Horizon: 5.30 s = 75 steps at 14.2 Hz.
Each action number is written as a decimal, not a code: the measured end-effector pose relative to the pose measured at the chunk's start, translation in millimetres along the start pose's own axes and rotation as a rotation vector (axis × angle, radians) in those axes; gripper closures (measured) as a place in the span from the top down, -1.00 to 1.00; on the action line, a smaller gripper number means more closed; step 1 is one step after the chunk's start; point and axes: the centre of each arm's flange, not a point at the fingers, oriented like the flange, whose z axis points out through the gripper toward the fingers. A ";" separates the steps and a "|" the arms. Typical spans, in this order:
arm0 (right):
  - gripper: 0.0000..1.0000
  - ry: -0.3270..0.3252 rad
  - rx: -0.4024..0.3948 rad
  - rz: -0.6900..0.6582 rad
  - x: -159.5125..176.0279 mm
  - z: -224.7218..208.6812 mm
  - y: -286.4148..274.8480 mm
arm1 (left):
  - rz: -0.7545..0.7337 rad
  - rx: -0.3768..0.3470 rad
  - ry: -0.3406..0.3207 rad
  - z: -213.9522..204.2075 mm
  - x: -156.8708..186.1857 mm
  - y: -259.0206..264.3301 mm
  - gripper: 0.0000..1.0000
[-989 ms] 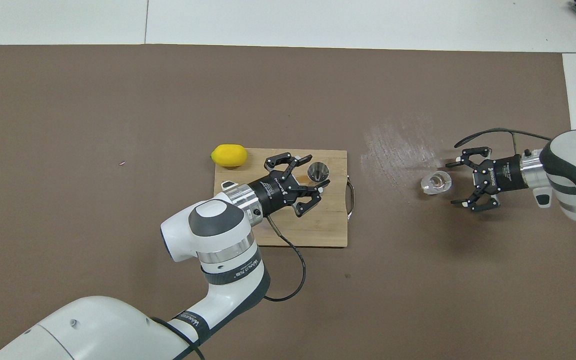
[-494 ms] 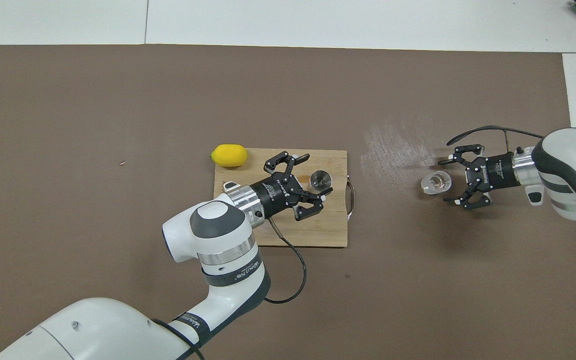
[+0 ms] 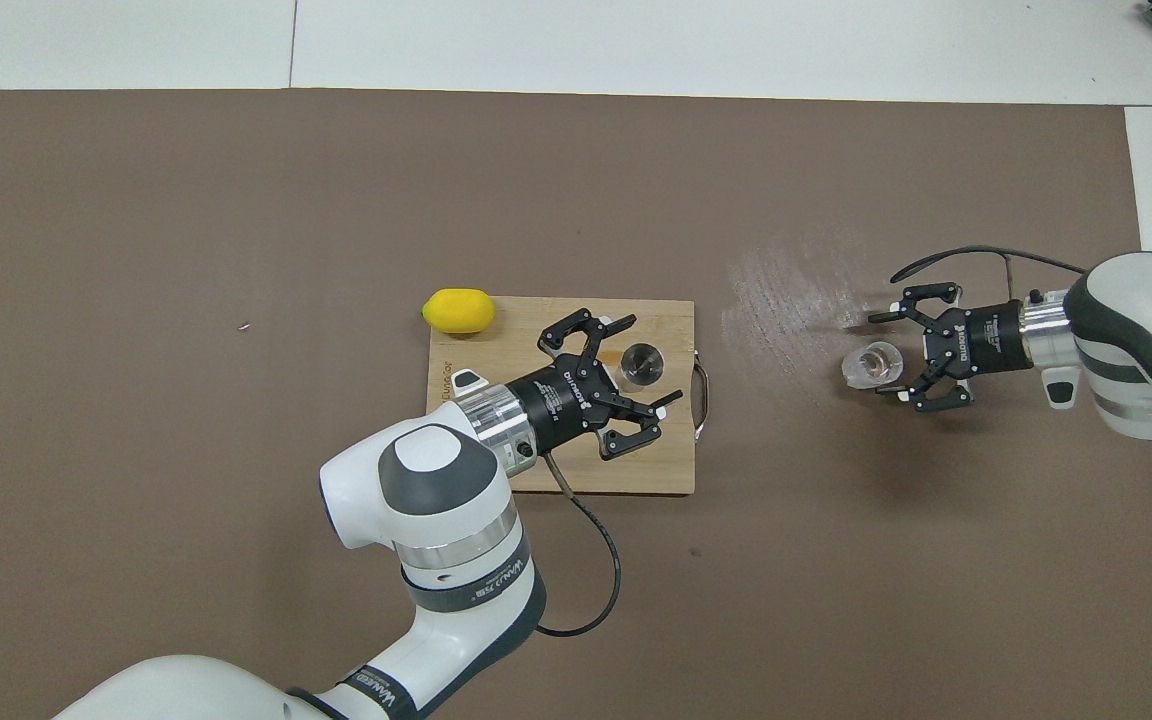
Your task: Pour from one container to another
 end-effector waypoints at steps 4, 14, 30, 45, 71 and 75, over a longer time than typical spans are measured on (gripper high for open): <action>0.91 -0.003 -0.001 0.013 -4.4 11.6 1.1 | 0.049 -0.100 -0.036 -38.2 -34.3 40.3 1.00; 0.59 0.002 0.010 -0.005 -0.8 6.7 3.4 | 0.589 -0.271 0.281 -157.1 -59.3 184.3 1.00; 0.01 0.129 -0.089 -0.145 -163.7 36.3 -13.4 | 1.599 0.542 1.013 -236.6 -97.0 273.4 1.00; 0.01 0.438 -0.119 -0.123 -326.0 100.1 -18.8 | 1.841 1.293 0.866 -363.3 -157.3 223.8 1.00; 0.01 0.754 -0.180 -0.409 -363.3 139.5 3.6 | 1.838 1.277 0.755 -378.0 -204.7 195.6 1.00; 0.01 0.691 -0.174 -0.365 -363.0 137.3 2.2 | 1.838 1.276 0.756 -378.4 -204.6 195.8 1.00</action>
